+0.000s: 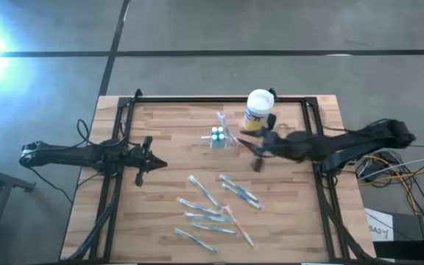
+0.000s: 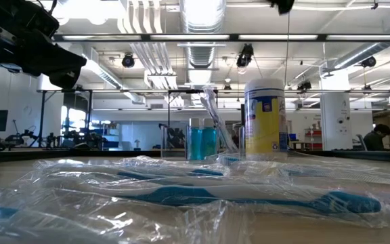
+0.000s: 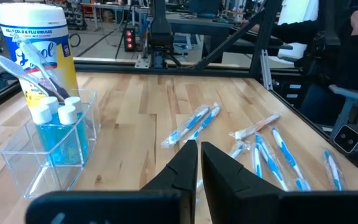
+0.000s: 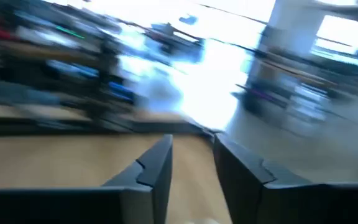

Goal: Pick & Place toothbrushing station
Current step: Put the blue toothbrush into the transparent organizer

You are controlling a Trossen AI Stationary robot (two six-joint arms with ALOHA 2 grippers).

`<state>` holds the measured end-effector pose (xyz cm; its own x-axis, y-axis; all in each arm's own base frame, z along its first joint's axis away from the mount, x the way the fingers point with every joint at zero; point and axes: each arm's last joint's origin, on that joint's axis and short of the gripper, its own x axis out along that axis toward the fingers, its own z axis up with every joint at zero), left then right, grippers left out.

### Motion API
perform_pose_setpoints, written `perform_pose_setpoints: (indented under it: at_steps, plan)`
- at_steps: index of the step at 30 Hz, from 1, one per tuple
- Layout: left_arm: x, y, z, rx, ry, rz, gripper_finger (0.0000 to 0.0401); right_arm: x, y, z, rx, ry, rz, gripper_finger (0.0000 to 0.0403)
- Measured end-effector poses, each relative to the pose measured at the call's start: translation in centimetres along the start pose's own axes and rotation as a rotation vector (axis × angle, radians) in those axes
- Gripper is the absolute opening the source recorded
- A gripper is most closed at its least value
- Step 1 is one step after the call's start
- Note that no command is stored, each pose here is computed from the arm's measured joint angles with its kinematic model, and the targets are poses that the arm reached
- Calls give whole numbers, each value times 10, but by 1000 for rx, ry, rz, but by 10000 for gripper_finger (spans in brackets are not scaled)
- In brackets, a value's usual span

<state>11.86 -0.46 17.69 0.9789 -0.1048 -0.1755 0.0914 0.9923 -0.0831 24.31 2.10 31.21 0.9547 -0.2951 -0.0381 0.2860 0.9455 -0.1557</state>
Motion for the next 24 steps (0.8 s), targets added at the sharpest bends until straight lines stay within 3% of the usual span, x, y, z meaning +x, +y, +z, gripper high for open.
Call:
perform_pose_setpoints:
  at_steps: [3, 6, 10, 13, 24]
  plan:
    - [0, 0, 0, 0, 3, -1, 25, -34, -10, 19, 28, -76, 272, 81]
    - [0, 0, -1, 0, 6, -3, 25, -64, -22, 29, 69, -110, 374, 50]
    - [0, 0, -1, 0, 5, -5, 26, -97, -39, 36, 135, -164, 371, 15]
    - [0, 0, 0, -4, 5, -5, 26, -114, -46, 33, 167, -198, 368, 9]
    - [0, 0, -1, 0, 6, -5, 26, -148, -58, -10, 184, -199, 314, 8]
